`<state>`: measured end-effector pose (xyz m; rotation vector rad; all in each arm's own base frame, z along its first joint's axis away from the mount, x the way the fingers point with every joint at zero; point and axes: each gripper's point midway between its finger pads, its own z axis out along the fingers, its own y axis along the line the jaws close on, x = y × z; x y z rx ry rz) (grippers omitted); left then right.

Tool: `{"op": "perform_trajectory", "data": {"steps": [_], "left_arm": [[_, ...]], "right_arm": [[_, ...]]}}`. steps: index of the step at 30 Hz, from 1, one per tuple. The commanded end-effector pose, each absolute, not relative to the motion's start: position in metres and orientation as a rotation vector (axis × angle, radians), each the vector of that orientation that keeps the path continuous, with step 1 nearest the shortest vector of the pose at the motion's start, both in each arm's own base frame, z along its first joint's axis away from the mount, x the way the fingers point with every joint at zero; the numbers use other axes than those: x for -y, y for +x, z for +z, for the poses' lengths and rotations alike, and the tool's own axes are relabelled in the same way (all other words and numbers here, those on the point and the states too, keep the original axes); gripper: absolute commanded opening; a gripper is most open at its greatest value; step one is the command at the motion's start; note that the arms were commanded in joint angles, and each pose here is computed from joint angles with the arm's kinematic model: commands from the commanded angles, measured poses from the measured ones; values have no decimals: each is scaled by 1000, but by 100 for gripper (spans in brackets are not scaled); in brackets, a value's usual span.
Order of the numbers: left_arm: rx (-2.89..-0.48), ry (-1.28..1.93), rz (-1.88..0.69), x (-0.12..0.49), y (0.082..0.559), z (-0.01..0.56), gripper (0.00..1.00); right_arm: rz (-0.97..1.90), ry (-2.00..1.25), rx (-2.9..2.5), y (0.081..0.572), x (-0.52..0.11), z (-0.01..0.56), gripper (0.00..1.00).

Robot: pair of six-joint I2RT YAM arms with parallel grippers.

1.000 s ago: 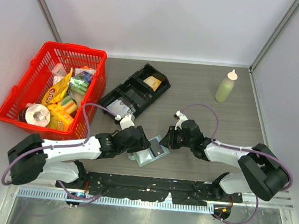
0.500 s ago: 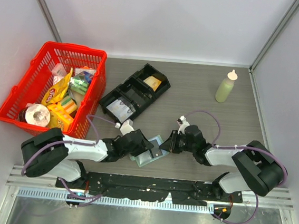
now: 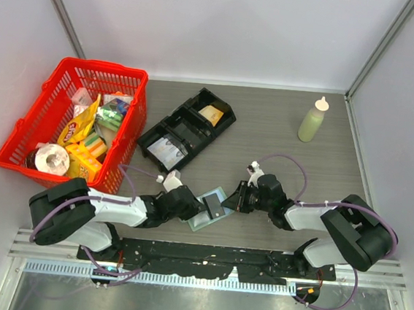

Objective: Take the credit cards out of the card holder
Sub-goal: Remove the credit card from the card holder.

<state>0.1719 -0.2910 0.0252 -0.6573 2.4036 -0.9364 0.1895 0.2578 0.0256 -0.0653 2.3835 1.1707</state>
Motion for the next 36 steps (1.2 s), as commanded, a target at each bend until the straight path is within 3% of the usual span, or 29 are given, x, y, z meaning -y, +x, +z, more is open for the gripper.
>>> {"op": "perform_trajectory", "data": {"steps": [1,18,26,36], "left_arm": [[-2359,-682,-974,293,175,34,11],[-2400,-595,-995,314,176,31,21],[-2358,-603,-1027,310,177,36,0],[-2328,-644,-997,280,170,46,0]], "right_arm": [[1133,-43,-2447,182,-249,10,13],[1145,-33,-2456,180,-250,9,13],[1134,-18,-2471,181,-249,4,12],[1086,61,-2509,186,-240,-6,12]]}}
